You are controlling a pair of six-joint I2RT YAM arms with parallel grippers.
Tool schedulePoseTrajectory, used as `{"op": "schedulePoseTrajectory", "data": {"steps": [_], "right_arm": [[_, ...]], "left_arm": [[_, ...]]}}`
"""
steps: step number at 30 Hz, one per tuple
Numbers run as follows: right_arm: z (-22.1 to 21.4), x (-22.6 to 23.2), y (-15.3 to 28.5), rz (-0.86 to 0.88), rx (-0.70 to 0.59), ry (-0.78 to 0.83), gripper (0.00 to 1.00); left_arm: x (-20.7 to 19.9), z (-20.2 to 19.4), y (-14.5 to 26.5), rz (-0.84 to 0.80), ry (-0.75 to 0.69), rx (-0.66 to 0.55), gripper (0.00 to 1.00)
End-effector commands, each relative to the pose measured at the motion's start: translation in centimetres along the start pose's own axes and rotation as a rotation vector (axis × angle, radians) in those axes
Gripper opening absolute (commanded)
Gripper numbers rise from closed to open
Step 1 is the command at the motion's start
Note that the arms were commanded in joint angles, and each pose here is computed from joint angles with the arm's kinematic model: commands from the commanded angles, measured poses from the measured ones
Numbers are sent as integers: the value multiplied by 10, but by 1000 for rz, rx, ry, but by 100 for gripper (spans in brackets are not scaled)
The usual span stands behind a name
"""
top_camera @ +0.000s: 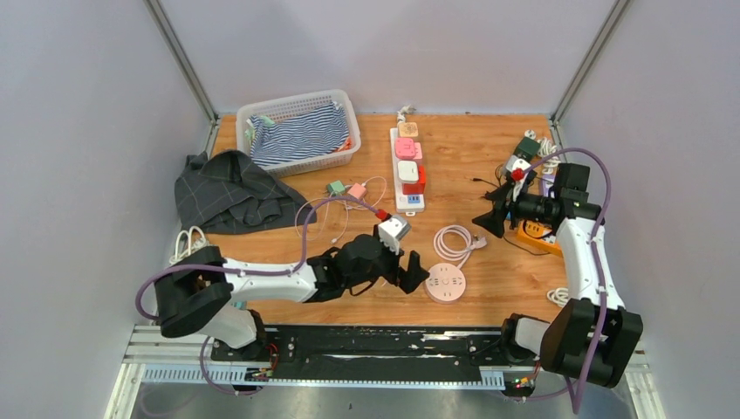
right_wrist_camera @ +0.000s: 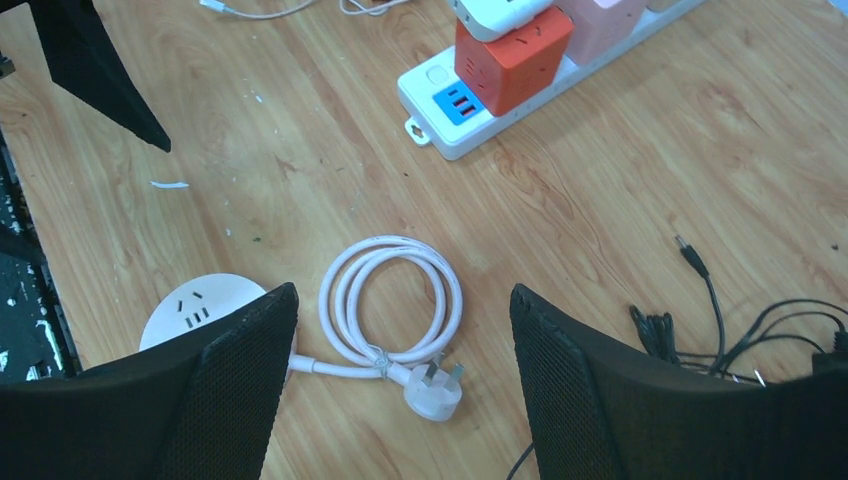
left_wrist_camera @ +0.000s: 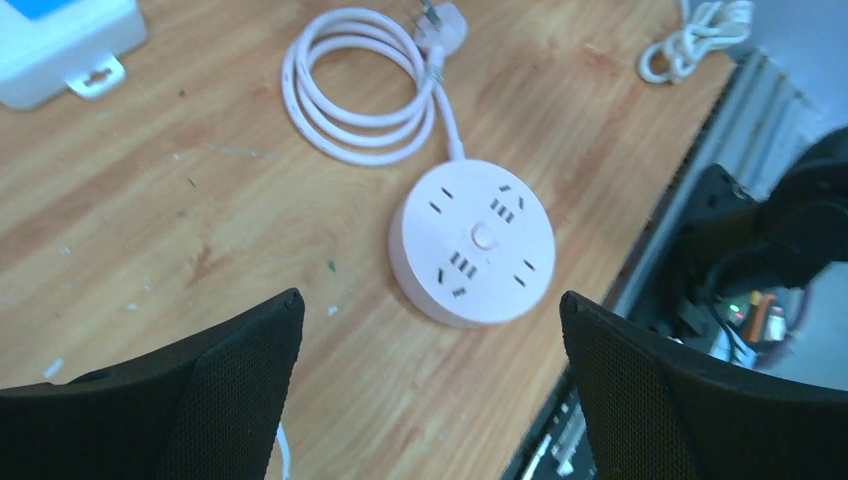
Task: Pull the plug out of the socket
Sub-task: Move the socket to the corner of the board.
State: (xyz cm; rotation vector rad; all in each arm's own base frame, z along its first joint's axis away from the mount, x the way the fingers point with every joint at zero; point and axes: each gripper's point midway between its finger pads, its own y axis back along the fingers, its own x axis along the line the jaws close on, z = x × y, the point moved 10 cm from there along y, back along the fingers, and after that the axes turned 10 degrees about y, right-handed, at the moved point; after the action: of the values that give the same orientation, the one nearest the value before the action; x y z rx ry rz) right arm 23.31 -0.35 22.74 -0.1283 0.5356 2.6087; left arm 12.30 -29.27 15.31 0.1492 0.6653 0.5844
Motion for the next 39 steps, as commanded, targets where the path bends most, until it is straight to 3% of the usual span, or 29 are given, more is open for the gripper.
{"op": "schedulePoseTrajectory", "data": {"steps": [1, 6, 10, 13, 16, 26, 39], "right_arm": [[4, -7, 7, -71, 78, -65, 79], [2, -14, 10, -133, 129, -92, 81], [2, -15, 10, -142, 136, -97, 81], [2, -16, 10, -146, 141, -102, 81], [0, -16, 10, -149, 146, -108, 82], [-1, -17, 11, -155, 149, -114, 82], [-2, -17, 11, -151, 144, -119, 82]], "left_arm": [[7, -1, -20, 203, -164, 71, 100], [3, 6, -63, 255, -227, 59, 99], [7, 17, -92, 306, -177, 17, 87], [10, 21, -109, 348, -177, -7, 69], [12, 19, -124, 362, -185, -7, 62], [28, 12, -162, 437, -171, 21, 55], [46, -13, -175, 474, -225, 112, 35]]}}
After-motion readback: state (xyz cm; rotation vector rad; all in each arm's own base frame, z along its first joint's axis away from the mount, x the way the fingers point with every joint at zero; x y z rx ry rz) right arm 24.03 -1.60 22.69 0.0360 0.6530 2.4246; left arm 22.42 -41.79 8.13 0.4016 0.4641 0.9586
